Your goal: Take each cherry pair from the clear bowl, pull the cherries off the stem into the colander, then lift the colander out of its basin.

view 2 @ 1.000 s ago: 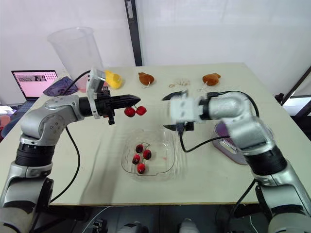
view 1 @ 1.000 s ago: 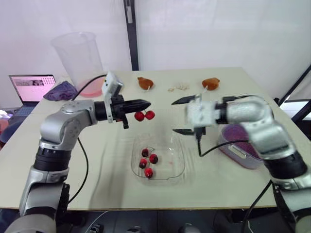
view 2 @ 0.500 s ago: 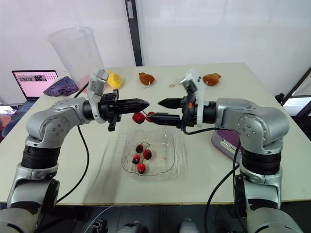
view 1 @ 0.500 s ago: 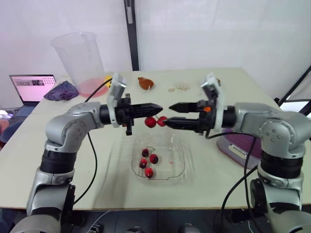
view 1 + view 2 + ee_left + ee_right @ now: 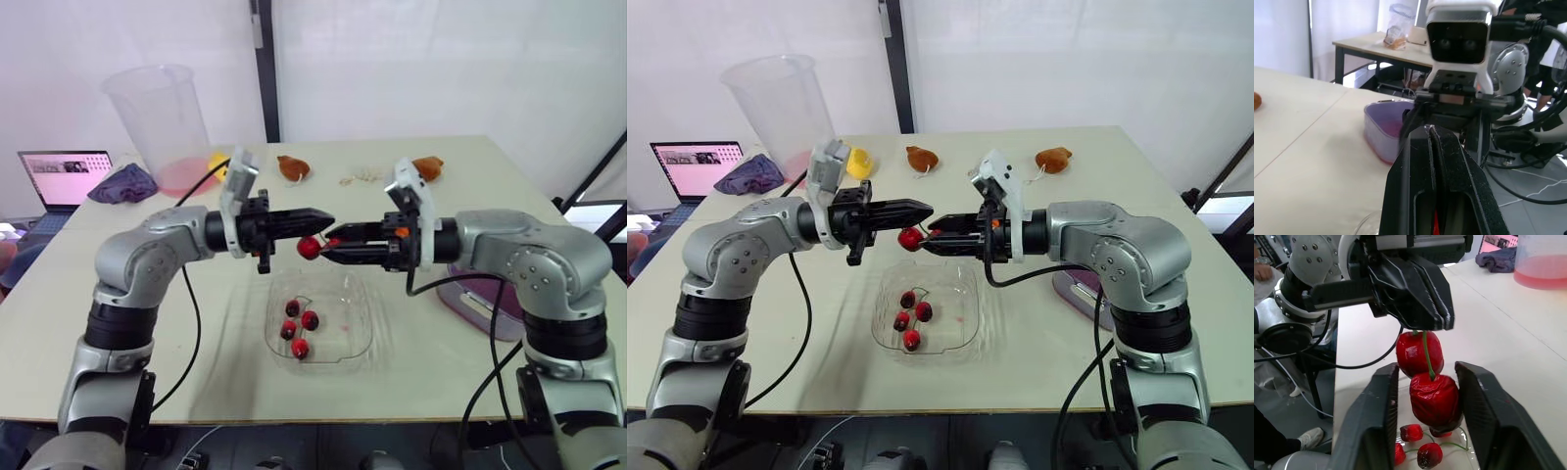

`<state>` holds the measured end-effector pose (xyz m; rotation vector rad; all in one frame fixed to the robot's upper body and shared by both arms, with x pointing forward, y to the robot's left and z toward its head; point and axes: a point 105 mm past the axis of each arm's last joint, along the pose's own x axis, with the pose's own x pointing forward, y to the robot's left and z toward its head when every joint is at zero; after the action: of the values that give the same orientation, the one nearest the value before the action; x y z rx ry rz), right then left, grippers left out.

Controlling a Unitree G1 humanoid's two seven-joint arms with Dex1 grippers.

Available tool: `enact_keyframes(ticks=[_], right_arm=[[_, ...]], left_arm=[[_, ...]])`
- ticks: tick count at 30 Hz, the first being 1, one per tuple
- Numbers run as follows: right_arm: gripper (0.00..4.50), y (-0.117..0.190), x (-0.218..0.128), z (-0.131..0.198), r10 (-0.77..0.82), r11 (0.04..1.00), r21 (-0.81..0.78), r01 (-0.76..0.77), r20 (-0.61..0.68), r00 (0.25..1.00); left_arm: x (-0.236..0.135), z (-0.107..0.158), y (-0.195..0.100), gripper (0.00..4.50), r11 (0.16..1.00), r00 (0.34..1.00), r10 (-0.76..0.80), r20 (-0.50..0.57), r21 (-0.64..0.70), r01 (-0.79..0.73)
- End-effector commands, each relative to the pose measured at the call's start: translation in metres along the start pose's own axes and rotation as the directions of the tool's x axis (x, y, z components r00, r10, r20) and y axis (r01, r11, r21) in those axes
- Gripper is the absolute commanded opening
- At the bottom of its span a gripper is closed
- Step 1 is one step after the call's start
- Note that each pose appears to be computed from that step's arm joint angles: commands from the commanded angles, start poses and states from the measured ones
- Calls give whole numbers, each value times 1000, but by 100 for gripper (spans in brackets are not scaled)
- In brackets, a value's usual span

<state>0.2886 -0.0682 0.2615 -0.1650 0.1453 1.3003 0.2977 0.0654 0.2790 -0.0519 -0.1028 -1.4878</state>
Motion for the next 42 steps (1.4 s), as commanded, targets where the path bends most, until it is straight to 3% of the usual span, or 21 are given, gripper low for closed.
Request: enact_keyframes(ticks=[1, 9, 12, 14, 20, 32, 38, 40, 42], right_arm=[[214, 1, -2, 6, -1, 998, -57, 2, 10, 1000], [214, -1, -2, 5, -6, 997, -78, 6, 3, 1000], [134, -2, -2, 6, -11, 997, -76, 12, 13, 1000], [45, -1, -1, 7, -8, 997, -81, 10, 15, 1000], [45, 1, -3, 7, 3, 997, -83, -3, 4, 1000], [45, -10, -24, -44, -28, 999, 21, 32, -145, 989], [45, -30, -75, -23, -191, 982, -28, 189, -141, 972], [45, -48, -105, -26, -328, 944, -121, 308, -219, 919], [45, -69, -150, -32, -482, 876, -193, 442, -305, 821]], left_arm=[[-4, 13, -4, 0, 999, 1000, -1, 25, 47, 0], [-2, 14, -5, 0, 998, 1000, -5, 24, 56, 4], [-1, 14, -5, 0, 998, 1000, -7, 25, 56, 5], [0, 13, -5, 0, 999, 1000, -10, 26, 54, 8], [0, 13, -3, 0, 998, 999, -6, 32, 58, 4], [1, 14, -4, 0, 998, 999, -8, 50, 62, 5], [0, 13, -5, 0, 998, 998, 0, 58, 62, -4], [0, 12, -5, 0, 998, 998, 2, 60, 62, -6], [1, 11, -5, 0, 998, 998, 7, 68, 59, -11]])
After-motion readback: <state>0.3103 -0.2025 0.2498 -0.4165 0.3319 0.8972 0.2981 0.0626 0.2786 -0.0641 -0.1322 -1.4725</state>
